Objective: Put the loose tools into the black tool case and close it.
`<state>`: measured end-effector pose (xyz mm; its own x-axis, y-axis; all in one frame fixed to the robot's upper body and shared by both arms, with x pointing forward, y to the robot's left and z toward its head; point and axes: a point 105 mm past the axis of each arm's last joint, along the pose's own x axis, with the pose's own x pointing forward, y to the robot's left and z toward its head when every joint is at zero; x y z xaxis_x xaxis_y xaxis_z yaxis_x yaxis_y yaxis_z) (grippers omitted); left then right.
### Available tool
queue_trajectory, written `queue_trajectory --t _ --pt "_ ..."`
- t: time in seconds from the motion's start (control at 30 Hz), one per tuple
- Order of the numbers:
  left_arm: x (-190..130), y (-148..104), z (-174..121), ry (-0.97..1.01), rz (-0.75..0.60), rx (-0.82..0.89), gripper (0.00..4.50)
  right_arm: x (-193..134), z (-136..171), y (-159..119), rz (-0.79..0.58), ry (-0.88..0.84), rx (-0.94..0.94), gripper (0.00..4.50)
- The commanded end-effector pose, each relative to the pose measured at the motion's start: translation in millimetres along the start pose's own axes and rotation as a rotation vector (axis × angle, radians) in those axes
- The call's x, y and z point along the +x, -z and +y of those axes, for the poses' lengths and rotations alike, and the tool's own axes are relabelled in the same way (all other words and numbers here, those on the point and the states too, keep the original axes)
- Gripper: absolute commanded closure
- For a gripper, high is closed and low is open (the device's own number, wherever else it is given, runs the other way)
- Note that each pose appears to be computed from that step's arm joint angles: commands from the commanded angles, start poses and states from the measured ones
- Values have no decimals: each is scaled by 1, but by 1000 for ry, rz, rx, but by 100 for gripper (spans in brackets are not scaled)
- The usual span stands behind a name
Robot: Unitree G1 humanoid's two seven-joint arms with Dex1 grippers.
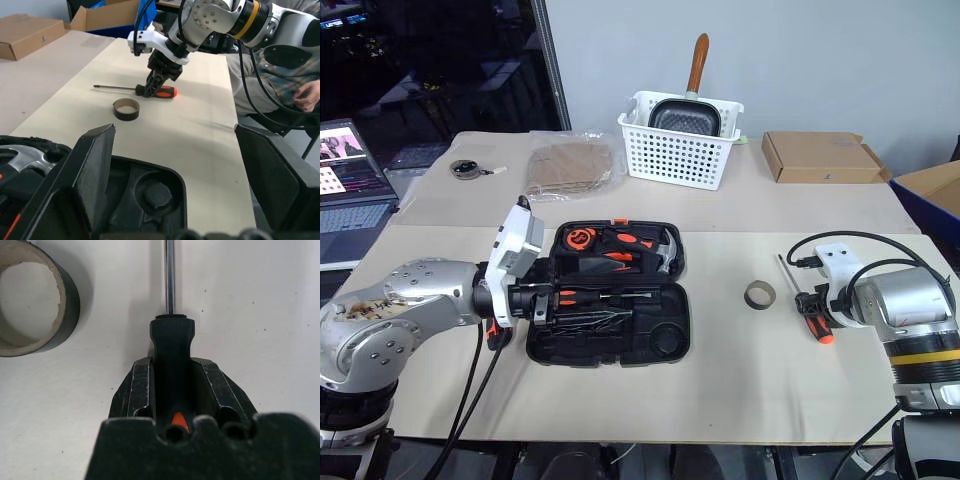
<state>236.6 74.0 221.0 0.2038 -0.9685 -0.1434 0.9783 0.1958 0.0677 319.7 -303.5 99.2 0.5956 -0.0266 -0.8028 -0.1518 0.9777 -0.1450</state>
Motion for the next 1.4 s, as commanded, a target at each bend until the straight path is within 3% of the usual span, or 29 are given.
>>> queue_trajectory --t 0.03,0.17,0.27,0.37,0.5,0.6,0.7,0.77,0.93,1.17,1.4 --pt "-4 -10 -3 0 -13 46 40 -8 -12 -10 -120 25 -9 378" --pt "-5 -10 -3 -6 -19 48 40 -31 -10 -35 -370 -63 12 378" --pt "-8 -12 -1 -27 -41 51 40 -62 5 -55 -567 -173 -90 378" --pt "-13 -13 3 -69 -72 45 40 -82 27 -68 -654 -266 -209 378" --pt "-24 -7 9 -187 -134 36 40 -99 79 -85 -733 -459 -403 378" --pt "-40 -6 10 -304 -217 18 40 -97 119 -83 -702 -574 -626 378" --pt "-72 2 -14 -245 -239 -20 40 -87 153 -75 -636 -665 -862 378" --pt "-94 14 -24 -270 -187 -14 40 -80 169 -71 -590 -708 -963 378" --pt "-124 31 -51 -261 -81 -76 40 -68 189 -71 -517 -751 -1096 378" --pt "-157 62 -65 -350 35 -126 40 -51 208 -74 -425 -761 -1297 378" --pt "-162 71 -65 -385 56 -101 40 -37 232 -84 -336 -767 -1290 378"
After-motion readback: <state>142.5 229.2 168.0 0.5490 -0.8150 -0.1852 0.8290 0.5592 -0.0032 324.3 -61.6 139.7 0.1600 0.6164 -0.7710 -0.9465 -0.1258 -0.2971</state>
